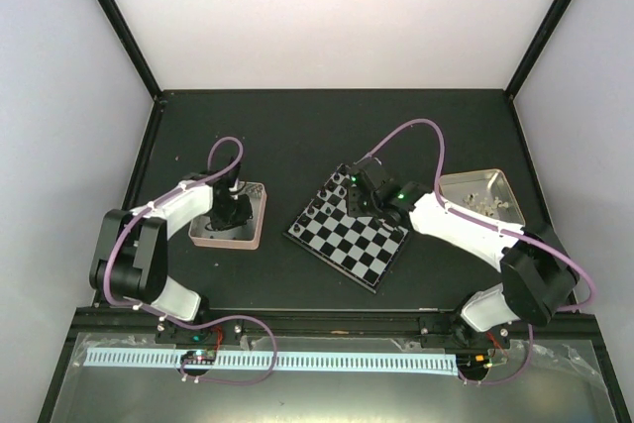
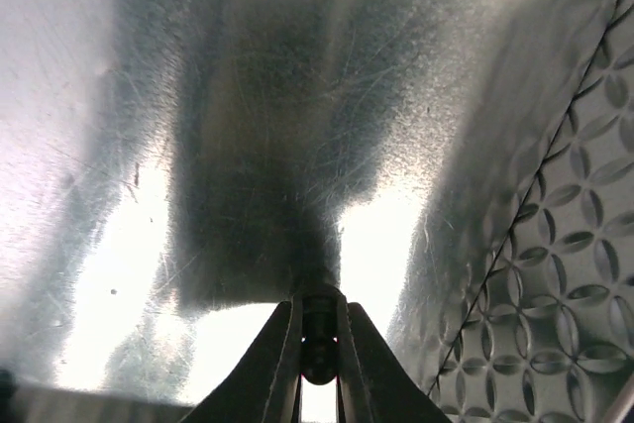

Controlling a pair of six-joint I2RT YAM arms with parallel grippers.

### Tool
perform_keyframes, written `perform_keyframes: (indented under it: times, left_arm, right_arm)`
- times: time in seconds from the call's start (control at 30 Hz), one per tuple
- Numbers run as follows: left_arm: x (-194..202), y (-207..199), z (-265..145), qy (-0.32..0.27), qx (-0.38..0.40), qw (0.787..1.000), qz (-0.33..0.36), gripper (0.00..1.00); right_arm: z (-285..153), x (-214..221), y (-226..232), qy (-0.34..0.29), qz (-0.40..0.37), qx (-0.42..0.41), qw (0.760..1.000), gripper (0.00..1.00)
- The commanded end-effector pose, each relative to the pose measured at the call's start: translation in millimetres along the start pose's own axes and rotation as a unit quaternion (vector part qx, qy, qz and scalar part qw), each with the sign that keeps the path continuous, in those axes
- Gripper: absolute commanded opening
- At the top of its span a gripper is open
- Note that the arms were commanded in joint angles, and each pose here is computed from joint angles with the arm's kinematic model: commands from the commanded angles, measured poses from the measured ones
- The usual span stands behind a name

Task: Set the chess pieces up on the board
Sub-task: Pick up the chess piece from the storage box, then place the chess piece on the chessboard.

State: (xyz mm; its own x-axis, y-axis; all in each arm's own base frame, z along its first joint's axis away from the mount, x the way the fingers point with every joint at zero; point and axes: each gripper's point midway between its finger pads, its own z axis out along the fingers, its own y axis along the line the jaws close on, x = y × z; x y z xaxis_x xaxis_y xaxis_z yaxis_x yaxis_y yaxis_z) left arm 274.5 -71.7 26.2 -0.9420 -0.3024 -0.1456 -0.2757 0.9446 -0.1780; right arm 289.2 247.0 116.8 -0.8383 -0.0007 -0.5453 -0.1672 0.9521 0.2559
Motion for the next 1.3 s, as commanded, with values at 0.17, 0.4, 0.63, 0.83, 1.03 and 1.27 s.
perform_keyframes:
  times: [0.17, 0.4, 0.63, 0.83, 1.03, 1.27]
  left_arm:
    - [-28.5, -25.3, -62.2, -0.075, 0.008, 0.996, 0.039, 0.07]
    - [-24.5, -102.6, -102.7, -0.096, 0.092, 0.984, 0.117, 0.09]
    - [12.2, -162.1, -89.6, -0.062, 0.106, 0.974, 0.188, 0.09]
    - [45.4, -183.1, -62.8, -0.032, 0.082, 0.969, 0.230, 0.09]
    - [65.7, -203.7, -43.3, -0.016, 0.071, 0.961, 0.268, 0.09]
    - [69.5, -220.1, -18.5, -0.001, 0.049, 0.954, 0.297, 0.09]
  right_arm:
    - [-28.0, -43.0, 0.6, -0.085, 0.029, -0.007, 0.996, 0.22]
    - [-40.5, -49.9, -45.8, -0.122, 0.100, 0.016, 0.987, 0.22]
    - [-44.1, -40.9, -84.9, -0.128, 0.150, 0.033, 0.980, 0.23]
    - [-38.4, -31.1, -91.9, -0.114, 0.157, 0.035, 0.980, 0.23]
    - [-33.0, -26.6, -94.6, -0.106, 0.160, 0.037, 0.981, 0.23]
    - [-29.6, -23.1, -96.8, -0.102, 0.164, 0.039, 0.980, 0.23]
